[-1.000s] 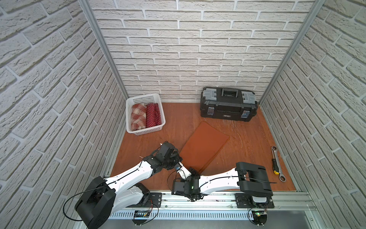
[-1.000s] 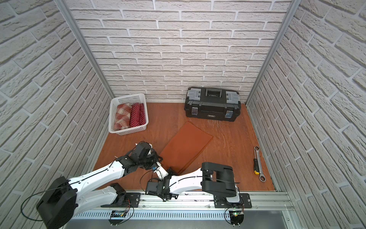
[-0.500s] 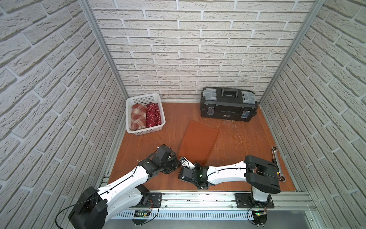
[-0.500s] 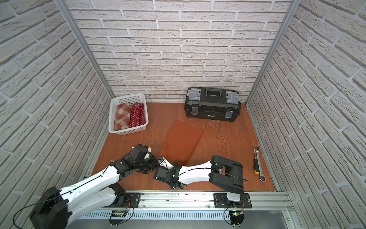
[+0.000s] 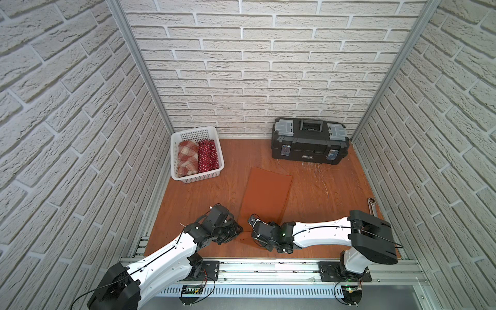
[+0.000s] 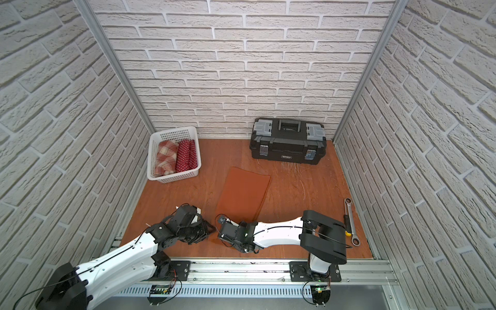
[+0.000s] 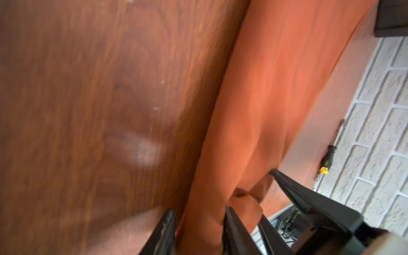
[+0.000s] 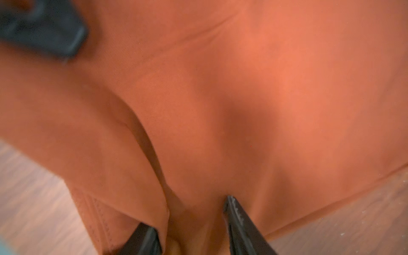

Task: Roll up the skirts
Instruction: Roll the skirt at the center of the board.

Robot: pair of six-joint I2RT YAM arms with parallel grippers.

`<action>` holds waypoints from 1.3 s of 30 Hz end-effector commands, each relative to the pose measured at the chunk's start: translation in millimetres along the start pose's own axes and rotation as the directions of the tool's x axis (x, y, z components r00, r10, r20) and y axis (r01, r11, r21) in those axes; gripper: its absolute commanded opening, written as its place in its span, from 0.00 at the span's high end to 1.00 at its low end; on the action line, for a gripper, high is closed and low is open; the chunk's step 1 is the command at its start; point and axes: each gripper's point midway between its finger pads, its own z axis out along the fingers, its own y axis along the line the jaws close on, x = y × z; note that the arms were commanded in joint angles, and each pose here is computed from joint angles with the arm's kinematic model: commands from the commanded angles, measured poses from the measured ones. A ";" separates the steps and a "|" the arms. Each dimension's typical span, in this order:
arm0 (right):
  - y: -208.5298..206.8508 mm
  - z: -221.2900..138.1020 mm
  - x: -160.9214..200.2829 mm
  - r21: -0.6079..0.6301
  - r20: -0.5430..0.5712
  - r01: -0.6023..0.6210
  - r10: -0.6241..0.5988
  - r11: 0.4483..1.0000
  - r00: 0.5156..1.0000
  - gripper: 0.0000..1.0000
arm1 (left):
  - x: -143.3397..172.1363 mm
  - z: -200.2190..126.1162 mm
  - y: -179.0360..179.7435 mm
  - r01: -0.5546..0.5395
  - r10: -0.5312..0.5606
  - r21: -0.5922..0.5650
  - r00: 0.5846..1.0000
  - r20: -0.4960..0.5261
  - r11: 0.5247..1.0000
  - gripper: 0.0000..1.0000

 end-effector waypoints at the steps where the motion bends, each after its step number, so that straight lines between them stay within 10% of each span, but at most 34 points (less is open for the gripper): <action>1: 23.8 -15.2 28.6 -0.161 -0.071 0.065 -0.077 0.985 0.995 0.46 | -5.7 3.2 1.8 -0.024 0.024 -0.001 0.999 0.029 1.000 0.54; 8: 25.0 -14.3 26.4 -0.167 -0.041 0.096 -0.105 0.981 0.994 0.42 | -7.0 12.9 -12.5 -0.046 0.044 0.067 0.998 0.042 0.997 0.45; 20: 7.6 3.5 28.0 -0.085 -0.055 0.028 -0.033 0.996 0.998 0.44 | 54.3 4.1 48.1 -0.032 0.017 -0.130 0.994 -0.109 0.991 0.46; 29: 11.1 4.9 22.2 -0.098 -0.049 0.033 -0.038 0.995 0.998 0.45 | 26.7 18.9 19.0 -0.052 0.053 -0.020 0.998 0.029 0.998 0.49; 39: -6.1 -13.8 31.2 -0.054 -0.033 0.048 -0.050 0.997 0.998 0.41 | 15.1 13.7 -5.1 -0.165 0.168 -0.097 0.986 0.015 0.981 0.96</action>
